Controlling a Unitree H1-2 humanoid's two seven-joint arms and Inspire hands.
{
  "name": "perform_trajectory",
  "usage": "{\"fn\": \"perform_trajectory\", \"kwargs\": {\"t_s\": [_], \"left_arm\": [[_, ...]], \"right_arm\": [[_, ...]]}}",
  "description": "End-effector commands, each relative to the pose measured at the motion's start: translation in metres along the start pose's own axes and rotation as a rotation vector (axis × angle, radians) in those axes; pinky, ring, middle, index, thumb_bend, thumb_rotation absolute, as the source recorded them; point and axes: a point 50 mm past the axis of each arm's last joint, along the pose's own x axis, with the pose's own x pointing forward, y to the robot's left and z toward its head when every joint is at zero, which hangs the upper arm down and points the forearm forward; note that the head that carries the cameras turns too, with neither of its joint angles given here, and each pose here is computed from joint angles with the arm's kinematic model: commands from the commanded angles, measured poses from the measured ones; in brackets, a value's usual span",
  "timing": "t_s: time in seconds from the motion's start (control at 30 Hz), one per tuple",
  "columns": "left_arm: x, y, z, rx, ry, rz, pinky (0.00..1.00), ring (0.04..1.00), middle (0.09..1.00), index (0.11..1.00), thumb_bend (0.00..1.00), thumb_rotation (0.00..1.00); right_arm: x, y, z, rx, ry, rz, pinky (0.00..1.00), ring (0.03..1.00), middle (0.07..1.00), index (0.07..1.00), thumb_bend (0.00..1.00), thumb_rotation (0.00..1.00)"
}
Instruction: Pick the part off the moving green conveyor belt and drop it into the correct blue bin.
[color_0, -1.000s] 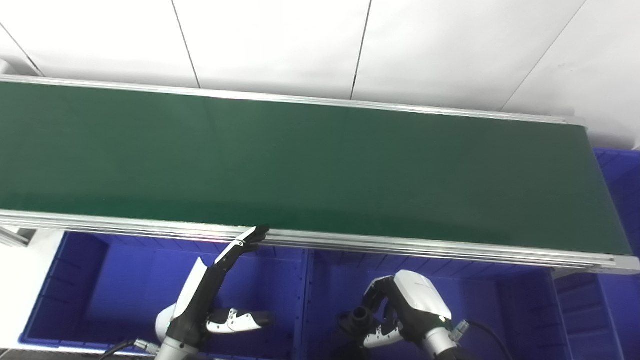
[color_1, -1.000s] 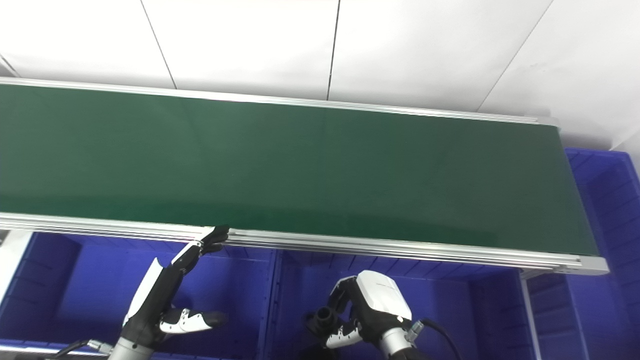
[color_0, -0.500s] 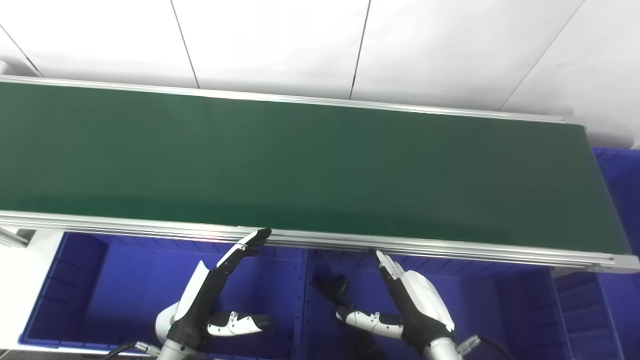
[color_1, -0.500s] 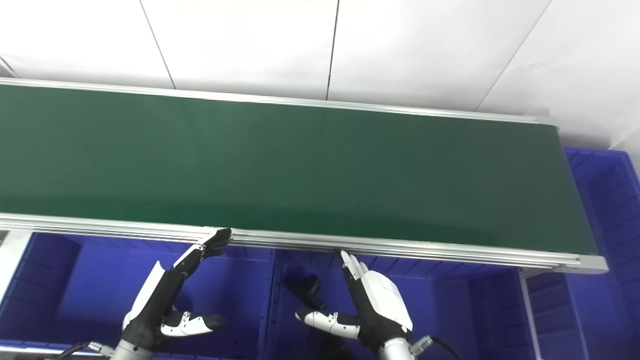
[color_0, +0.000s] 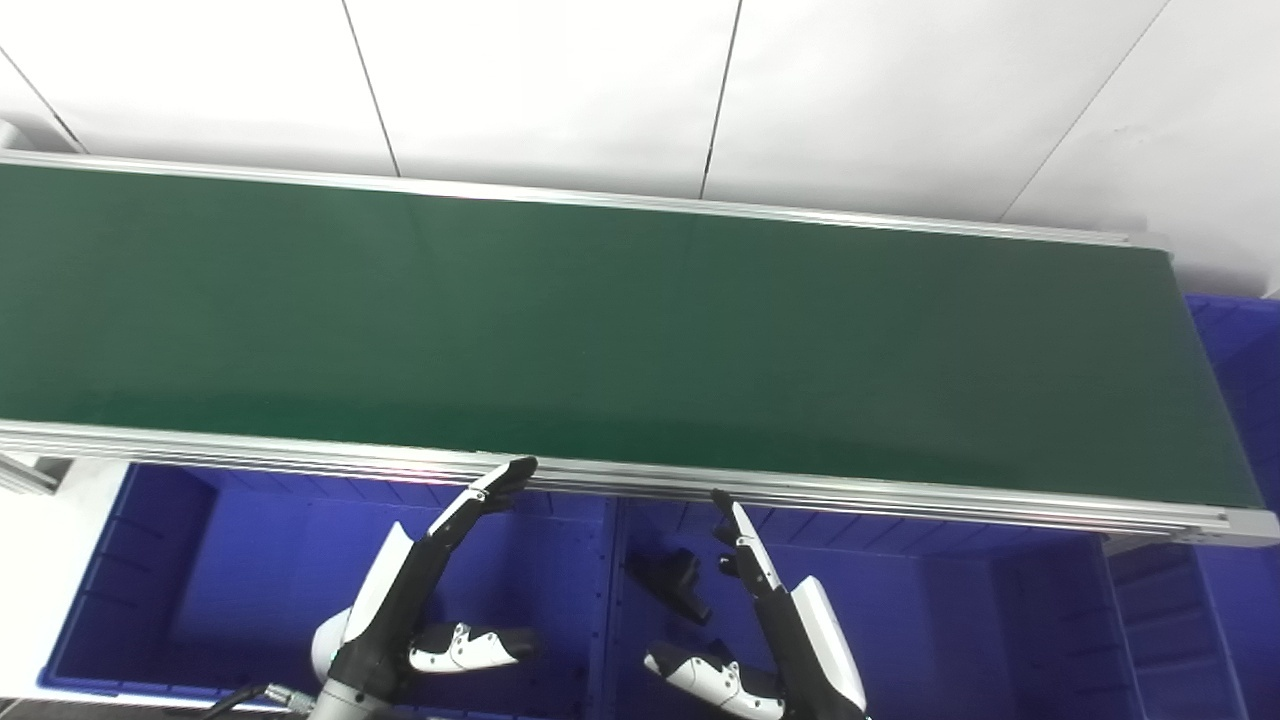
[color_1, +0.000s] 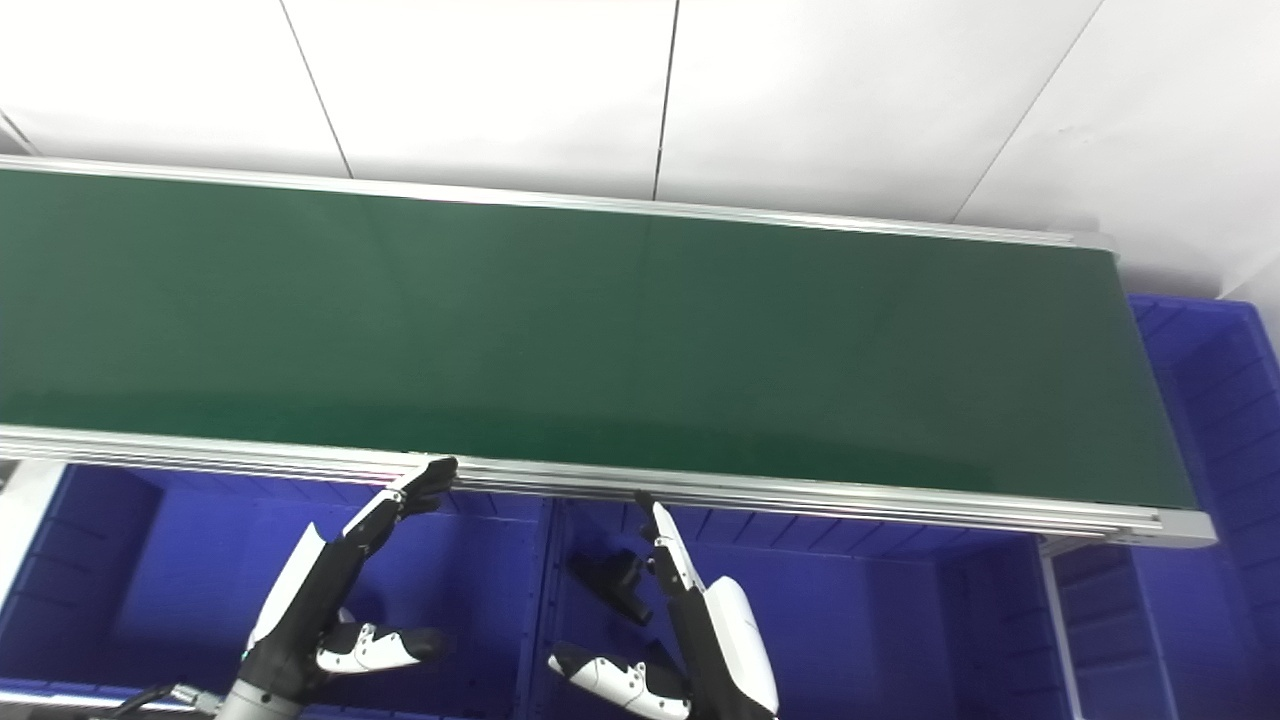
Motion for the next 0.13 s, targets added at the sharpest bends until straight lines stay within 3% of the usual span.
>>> {"fn": "perform_trajectory", "kwargs": {"t_s": [0.0,0.1], "left_arm": [[-0.0046,0.0048,0.0031,0.003,-0.026,0.003,0.82,0.868,0.892,0.882,0.78,0.72],[-0.005,0.0038,0.0027,0.005,-0.025,0.005,0.83,0.869,0.891,0.88,0.77,0.72]], "right_arm": [[0.0015,0.0054,0.0093,0.024,-0.072,0.002,0.85,0.937,0.991,1.0,0.9,0.69],[0.002,0.0053,0.0054,0.023,-0.063,0.01,0.85,0.935,0.986,1.0,0.9,0.68]]}}
